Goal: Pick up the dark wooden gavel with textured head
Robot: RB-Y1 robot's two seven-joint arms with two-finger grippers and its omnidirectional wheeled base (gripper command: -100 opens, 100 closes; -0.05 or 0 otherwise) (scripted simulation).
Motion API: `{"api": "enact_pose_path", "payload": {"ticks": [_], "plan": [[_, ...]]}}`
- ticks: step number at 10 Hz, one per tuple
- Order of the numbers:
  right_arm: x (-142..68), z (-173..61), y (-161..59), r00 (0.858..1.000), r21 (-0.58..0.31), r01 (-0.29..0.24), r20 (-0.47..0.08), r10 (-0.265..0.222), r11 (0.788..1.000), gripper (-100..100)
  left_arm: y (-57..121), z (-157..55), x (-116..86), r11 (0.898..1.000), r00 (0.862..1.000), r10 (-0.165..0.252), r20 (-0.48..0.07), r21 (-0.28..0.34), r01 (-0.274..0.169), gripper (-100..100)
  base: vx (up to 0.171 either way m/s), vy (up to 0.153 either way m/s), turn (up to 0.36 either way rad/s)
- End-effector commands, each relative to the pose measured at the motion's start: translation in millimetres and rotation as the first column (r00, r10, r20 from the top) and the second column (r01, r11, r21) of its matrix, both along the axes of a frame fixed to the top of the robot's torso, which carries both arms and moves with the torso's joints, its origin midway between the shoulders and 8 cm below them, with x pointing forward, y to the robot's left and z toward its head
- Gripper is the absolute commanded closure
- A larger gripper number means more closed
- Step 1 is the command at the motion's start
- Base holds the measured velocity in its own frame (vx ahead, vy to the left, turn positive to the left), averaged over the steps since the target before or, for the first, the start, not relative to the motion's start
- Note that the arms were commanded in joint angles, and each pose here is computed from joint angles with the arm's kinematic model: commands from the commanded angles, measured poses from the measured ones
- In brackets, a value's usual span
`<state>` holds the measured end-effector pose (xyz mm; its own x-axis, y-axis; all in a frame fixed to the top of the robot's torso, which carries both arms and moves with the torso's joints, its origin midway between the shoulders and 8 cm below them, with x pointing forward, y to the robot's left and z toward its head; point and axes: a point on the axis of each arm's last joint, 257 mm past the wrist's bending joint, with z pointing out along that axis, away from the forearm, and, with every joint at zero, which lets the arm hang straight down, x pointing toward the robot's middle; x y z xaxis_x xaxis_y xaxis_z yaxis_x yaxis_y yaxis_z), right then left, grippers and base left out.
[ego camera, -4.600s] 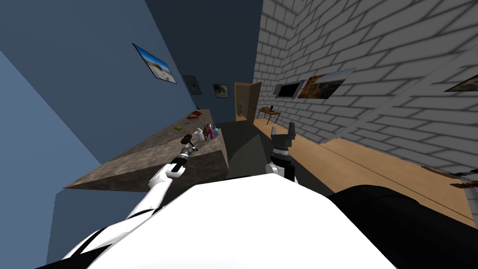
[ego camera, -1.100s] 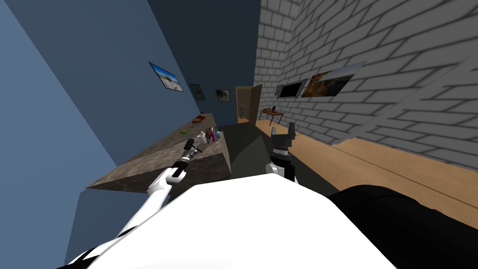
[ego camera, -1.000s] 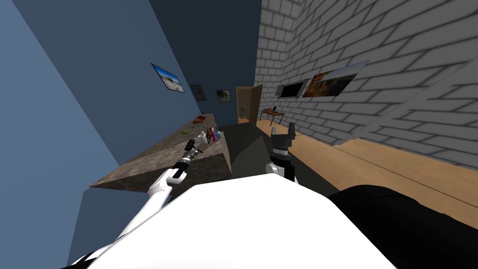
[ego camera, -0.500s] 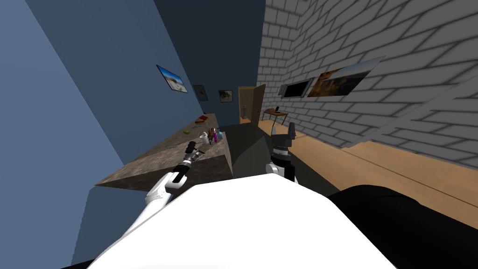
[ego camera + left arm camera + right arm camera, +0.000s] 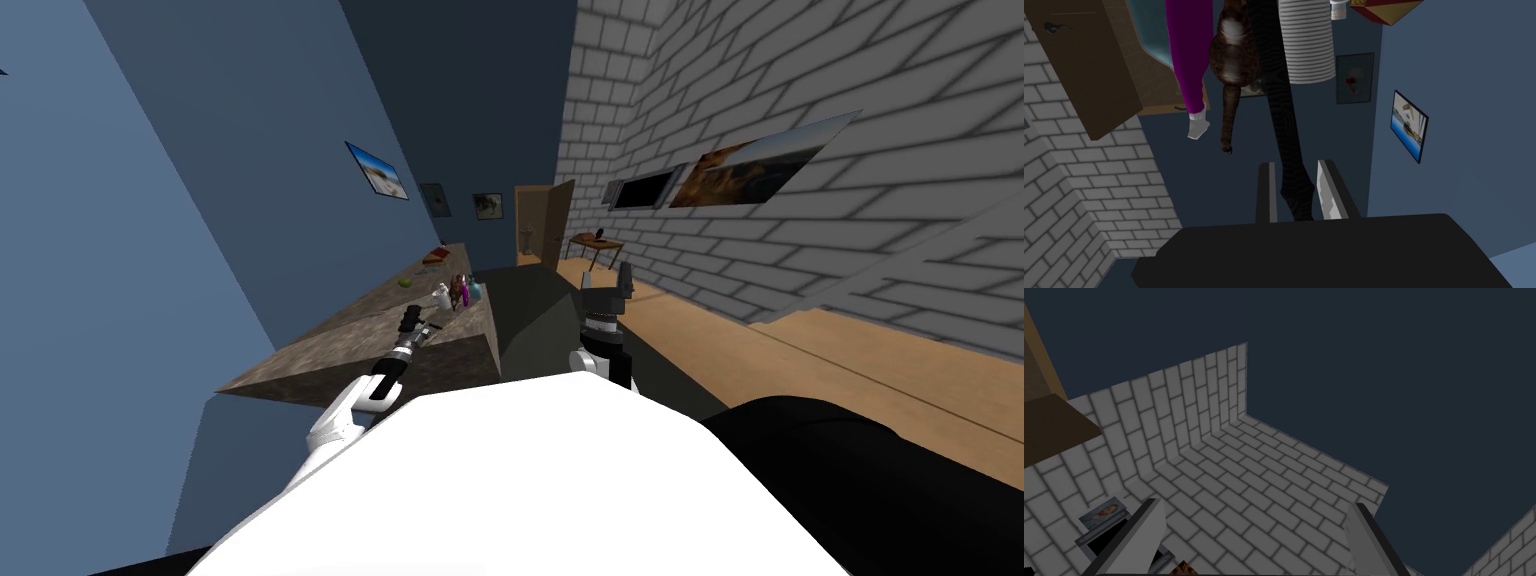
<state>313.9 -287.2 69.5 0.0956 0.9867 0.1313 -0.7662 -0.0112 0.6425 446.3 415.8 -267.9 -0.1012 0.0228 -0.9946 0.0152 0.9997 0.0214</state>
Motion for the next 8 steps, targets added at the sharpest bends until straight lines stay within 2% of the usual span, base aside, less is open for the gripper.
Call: {"api": "enact_pose_path", "payload": {"ticks": [1,3,4,6,7,8], "plan": [[0.0,0.0,0.0,1.0,0.0,0.0,0.0,0.0,1.0,0,-6.6,-5.4,-13.4,1.0,1.0,0.005,-0.016,-0.005,-0.005,100,0.088,0.04,0.064],[0.0,0.0,0.0,1.0,0.0,0.0,0.0,0.0,1.0,0,-18.1,17.0,-7.5,1.0,0.999,-0.019,0.029,-0.001,0.019,100,0.017,0.002,0.008],[0.0,0.0,0.0,1.0,0.0,0.0,0.0,0.0,1.0,0,-23.7,3.8,-22.5,1.0,1.0,-0.004,-0.003,-0.018,0.004,100,0.06,0.028,0.115],[0.0,0.0,0.0,1.0,0.0,0.0,0.0,0.0,1.0,0,-34.6,23.6,-22.7,1.0,0.999,-0.026,0.034,-0.013,0.026,100,0.059,0.013,0.041],[0.0,0.0,0.0,1.0,0.0,0.0,0.0,0.0,1.0,0,-29.3,16.9,-23.6,1.0,1.0,-0.018,0.02,-0.014,0.018,100,0.014,0.002,-0.005],[0.0,0.0,0.0,1.0,0.0,0.0,0.0,0.0,1.0,0,-30.3,18.7,-23.3,1.0,1.0,-0.02,0.023,-0.014,0.02,0,0.0,0.0,0.0]]}}
